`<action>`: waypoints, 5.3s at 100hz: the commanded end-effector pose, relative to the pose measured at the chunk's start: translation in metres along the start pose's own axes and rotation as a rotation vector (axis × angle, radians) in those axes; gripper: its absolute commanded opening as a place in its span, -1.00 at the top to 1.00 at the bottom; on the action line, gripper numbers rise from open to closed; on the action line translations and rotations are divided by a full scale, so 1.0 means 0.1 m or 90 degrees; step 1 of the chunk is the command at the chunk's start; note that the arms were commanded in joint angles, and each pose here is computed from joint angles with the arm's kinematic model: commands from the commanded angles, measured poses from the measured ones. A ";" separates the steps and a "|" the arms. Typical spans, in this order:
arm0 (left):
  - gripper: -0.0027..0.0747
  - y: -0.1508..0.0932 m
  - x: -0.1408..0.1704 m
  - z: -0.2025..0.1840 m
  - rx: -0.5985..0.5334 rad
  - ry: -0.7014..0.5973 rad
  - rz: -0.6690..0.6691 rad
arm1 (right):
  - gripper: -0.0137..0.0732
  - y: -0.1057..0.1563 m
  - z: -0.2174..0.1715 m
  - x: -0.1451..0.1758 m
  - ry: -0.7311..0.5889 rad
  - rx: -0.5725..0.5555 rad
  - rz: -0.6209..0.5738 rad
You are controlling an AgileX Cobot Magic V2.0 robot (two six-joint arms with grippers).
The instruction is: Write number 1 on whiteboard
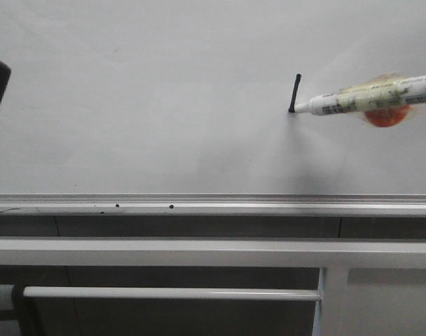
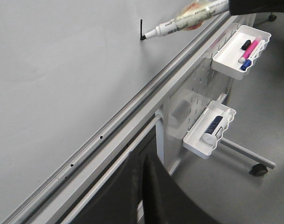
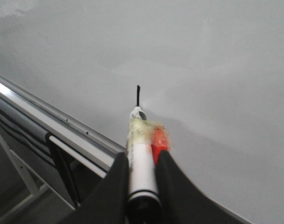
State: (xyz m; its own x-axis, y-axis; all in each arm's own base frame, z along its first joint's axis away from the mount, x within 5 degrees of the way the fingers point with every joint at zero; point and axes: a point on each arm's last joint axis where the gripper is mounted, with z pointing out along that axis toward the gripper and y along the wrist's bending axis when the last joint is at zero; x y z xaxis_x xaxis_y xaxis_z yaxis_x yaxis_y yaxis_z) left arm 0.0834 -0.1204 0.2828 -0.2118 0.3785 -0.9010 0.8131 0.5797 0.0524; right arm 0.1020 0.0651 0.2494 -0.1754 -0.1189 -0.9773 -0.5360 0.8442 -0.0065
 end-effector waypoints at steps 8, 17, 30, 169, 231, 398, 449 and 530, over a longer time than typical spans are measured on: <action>0.98 -0.01 -0.16 -0.04 0.010 -0.068 -0.005 | 0.79 -0.05 0.07 -0.14 -0.042 0.029 -0.007; 0.98 -0.01 -0.16 -0.04 0.009 -0.068 -0.003 | 0.79 -0.05 0.11 -0.12 -0.027 0.029 -0.008; 0.98 -0.01 -0.16 -0.04 0.009 -0.069 0.000 | 0.79 -0.05 0.15 -0.09 -0.010 0.029 -0.008; 0.06 -0.30 -0.07 0.32 0.083 -0.011 0.275 | 0.79 0.36 0.22 -0.63 0.185 -0.195 -0.040; 0.06 -0.19 -0.26 0.72 0.064 -0.056 0.326 | 0.79 0.41 0.28 -0.82 0.184 -0.212 0.009; 0.26 -0.17 -0.35 0.79 0.062 -0.070 0.322 | 0.79 0.47 0.41 -0.99 0.177 -0.231 0.079; 0.98 -0.18 -0.30 0.87 0.067 -0.048 0.317 | 0.79 0.48 0.43 -1.04 0.183 -0.236 0.067; 0.99 0.04 -0.25 0.65 0.017 -0.151 -0.055 | 0.82 0.30 0.12 -1.29 0.006 -0.149 -0.081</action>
State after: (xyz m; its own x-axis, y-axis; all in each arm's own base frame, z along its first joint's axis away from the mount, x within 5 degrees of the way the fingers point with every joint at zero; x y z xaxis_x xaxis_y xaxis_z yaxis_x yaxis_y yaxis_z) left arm 0.1284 -0.1752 0.2629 -0.1673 0.3400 -0.9254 0.8247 0.5626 0.0576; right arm 0.1245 0.1219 0.3511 -0.2215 -0.2724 -0.9363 -0.7517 0.6593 -0.0139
